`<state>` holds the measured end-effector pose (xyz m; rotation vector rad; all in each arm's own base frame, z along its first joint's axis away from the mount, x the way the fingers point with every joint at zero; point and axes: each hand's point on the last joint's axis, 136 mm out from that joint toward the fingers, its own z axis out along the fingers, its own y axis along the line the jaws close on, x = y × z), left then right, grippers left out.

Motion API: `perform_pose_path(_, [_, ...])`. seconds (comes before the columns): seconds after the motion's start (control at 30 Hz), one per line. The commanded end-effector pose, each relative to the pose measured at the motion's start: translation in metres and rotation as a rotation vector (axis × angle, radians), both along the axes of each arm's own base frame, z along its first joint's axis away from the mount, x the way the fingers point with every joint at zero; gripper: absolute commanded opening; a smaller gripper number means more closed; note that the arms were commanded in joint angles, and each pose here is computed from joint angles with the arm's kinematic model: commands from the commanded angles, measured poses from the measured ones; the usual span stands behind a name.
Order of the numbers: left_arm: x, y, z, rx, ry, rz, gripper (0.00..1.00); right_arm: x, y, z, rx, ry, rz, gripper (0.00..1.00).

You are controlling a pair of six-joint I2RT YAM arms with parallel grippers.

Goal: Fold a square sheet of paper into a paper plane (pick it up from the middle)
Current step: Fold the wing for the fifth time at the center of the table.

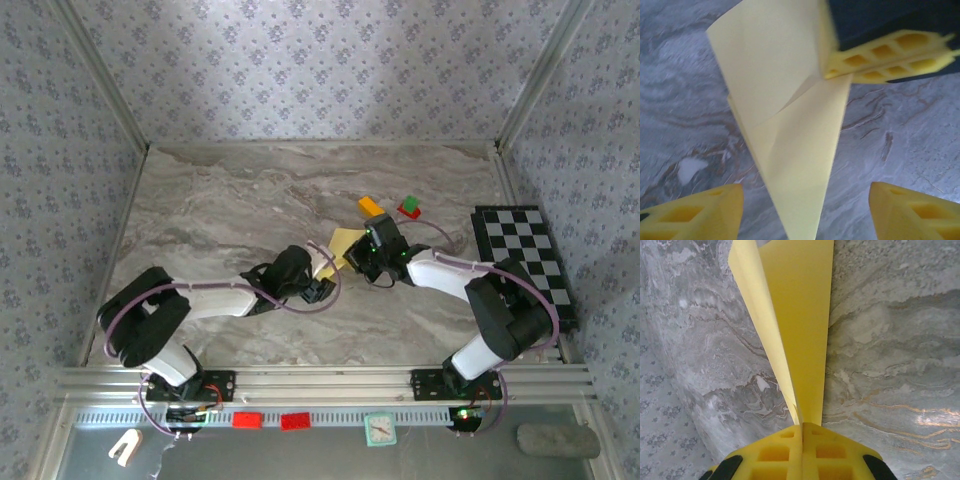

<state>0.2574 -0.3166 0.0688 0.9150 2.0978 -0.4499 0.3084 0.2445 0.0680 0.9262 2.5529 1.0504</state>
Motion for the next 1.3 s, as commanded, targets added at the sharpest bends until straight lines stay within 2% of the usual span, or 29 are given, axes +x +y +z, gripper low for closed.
perform_pose_path(0.0, [0.008, -0.015, 0.01, -0.003, -0.114, -0.066, 0.63, 0.003, 0.0, 0.011, 0.028, 0.025, -0.033, 0.0])
perform_pose_path(0.43, [0.012, -0.023, -0.015, 0.043, -0.128, -0.103, 0.52, 0.001, 0.003, 0.007, 0.066, 0.09, -0.062, 0.0])
perform_pose_path(0.73, [0.018, -0.02, -0.02, 0.054, -0.141, -0.07, 0.4, -0.002, 0.003, 0.005, 0.066, 0.12, -0.06, 0.05])
perform_pose_path(0.87, [0.018, -0.019, -0.022, 0.058, -0.136, -0.065, 0.35, -0.003, 0.002, 0.004, 0.058, 0.124, -0.058, 0.13])
perform_pose_path(1.07, [0.016, -0.016, -0.026, 0.067, -0.133, -0.068, 0.28, -0.006, -0.004, -0.001, 0.019, 0.144, -0.058, 0.36])
perform_pose_path(1.27, [0.015, -0.015, -0.029, 0.068, -0.126, -0.065, 0.24, -0.006, -0.012, 0.0, -0.009, 0.136, -0.069, 0.49])
